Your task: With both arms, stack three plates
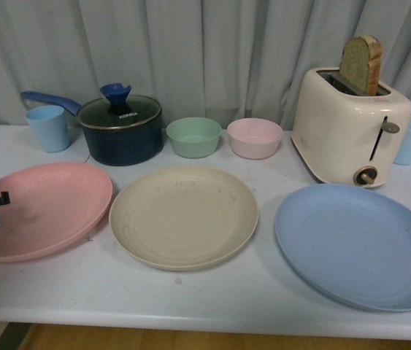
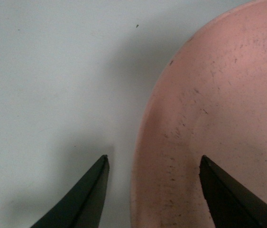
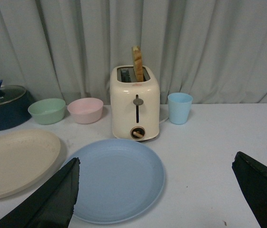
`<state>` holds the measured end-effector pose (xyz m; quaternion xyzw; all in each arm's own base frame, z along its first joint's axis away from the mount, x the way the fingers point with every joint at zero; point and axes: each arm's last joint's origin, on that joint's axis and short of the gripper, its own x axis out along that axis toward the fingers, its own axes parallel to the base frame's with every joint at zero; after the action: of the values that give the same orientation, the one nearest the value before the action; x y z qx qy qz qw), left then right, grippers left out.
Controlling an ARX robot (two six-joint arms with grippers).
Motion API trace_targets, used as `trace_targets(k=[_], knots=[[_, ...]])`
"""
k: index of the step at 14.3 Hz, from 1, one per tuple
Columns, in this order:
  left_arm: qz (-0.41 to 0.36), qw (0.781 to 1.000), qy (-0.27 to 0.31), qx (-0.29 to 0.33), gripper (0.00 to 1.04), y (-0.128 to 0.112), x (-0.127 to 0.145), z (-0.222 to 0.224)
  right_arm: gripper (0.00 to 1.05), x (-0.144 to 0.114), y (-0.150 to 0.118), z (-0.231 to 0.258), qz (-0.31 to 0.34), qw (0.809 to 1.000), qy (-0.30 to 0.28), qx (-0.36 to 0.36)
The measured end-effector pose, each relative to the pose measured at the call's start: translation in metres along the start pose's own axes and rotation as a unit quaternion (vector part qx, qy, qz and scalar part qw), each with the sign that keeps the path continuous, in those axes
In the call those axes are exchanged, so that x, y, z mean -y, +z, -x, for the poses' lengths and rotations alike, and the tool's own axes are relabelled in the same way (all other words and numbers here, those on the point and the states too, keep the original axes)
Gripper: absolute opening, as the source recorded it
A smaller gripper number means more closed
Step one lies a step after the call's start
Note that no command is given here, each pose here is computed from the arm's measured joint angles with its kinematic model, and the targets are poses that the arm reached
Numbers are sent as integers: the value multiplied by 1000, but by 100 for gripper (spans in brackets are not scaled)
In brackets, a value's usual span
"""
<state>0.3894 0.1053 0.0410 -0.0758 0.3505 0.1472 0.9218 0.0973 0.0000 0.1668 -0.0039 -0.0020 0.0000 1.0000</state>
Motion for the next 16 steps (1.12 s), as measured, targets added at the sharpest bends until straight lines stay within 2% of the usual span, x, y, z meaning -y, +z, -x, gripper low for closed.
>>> trace_targets(k=[4,6,10,12,13,14,16], knots=[[6,1000,9,-1,18,7,-6,-1,98,0,0,0,0,1000,0,0],[18,1000,17,16,5,19,-16,6,98,0,0,0,0,1000,0,0],[14,997,58,48,3,47,-53,40,98,0,0,0,0,1000,0,0],[-5,997,51,57,3,56,-62,71,98,0,0,0,0,1000,0,0],[-15,997,28,73,3,61,-55,92,98,0,0,0,0,1000,0,0],[-33,995,-2,94,3,66,-37,114,98,0,0,0,0,1000,0,0],[-64,986,-74,133,3,71,14,149,98,0,0,0,0,1000,0,0]])
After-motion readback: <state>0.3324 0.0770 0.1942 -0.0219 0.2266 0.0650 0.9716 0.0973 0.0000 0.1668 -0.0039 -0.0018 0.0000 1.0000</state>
